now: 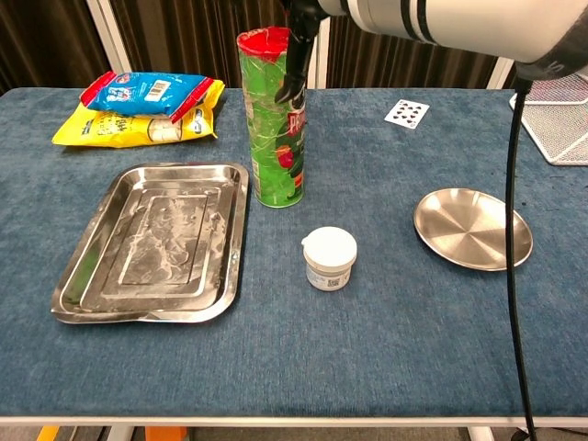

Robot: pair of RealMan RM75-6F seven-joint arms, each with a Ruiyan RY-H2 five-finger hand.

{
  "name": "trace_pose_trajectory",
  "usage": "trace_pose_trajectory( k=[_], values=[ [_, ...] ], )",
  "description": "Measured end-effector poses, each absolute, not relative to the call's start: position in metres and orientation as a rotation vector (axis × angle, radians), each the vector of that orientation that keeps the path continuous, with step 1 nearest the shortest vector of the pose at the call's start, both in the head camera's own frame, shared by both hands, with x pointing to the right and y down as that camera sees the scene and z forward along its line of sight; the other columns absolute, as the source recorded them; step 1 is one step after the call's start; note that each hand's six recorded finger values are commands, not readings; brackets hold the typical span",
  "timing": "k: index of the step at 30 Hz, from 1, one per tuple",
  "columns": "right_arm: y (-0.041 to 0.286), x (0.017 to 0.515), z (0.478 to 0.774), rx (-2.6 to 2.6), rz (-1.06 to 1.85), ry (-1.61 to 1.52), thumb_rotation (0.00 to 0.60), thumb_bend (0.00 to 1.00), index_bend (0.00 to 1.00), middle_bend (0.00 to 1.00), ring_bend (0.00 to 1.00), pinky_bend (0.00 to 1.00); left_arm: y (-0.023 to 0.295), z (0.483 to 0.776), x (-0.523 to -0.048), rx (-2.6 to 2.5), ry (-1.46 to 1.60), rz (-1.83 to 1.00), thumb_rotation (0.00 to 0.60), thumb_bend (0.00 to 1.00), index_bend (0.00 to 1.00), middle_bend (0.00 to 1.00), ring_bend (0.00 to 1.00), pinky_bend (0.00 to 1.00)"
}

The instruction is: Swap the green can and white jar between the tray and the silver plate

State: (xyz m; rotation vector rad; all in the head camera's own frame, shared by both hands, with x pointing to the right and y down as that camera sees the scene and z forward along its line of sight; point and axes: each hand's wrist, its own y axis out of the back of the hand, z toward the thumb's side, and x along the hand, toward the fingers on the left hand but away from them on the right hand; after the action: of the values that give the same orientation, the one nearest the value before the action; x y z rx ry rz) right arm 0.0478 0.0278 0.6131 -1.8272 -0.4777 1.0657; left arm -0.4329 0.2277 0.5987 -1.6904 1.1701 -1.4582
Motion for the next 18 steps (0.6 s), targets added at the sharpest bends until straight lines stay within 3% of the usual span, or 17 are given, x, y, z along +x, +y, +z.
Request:
trace_pose_trajectory(
  k=[6,9,18],
  values=[
    [0.029,0.051,0.621,-1.81,1.113,-0.475,0.6,0.09,0.3,0.33,0.33,0.52,0.228,0.598,-0.433,-1.693,1.173,-1.454,0.6,0.03,0.18,0.18,0.12,0.37],
    [0.027,0.051,0.617,-1.803,1.1,-0.498,0.6,0.13,0.38,0.39,0.39,0.6,0.228,0.598,-0.433,-1.693,1.171,-1.452,0.6,0.03,0.18,0.18,0.12,0.37],
    [0.021,0.067,0.581,-1.768,1.014,-0.609,0.6,0.17,0.45,0.45,0.46,0.63,0.228,0.599,-0.432,-1.697,1.171,-1.454,0.6,0.03,0.18,0.18,0.12,0.37]
  ],
)
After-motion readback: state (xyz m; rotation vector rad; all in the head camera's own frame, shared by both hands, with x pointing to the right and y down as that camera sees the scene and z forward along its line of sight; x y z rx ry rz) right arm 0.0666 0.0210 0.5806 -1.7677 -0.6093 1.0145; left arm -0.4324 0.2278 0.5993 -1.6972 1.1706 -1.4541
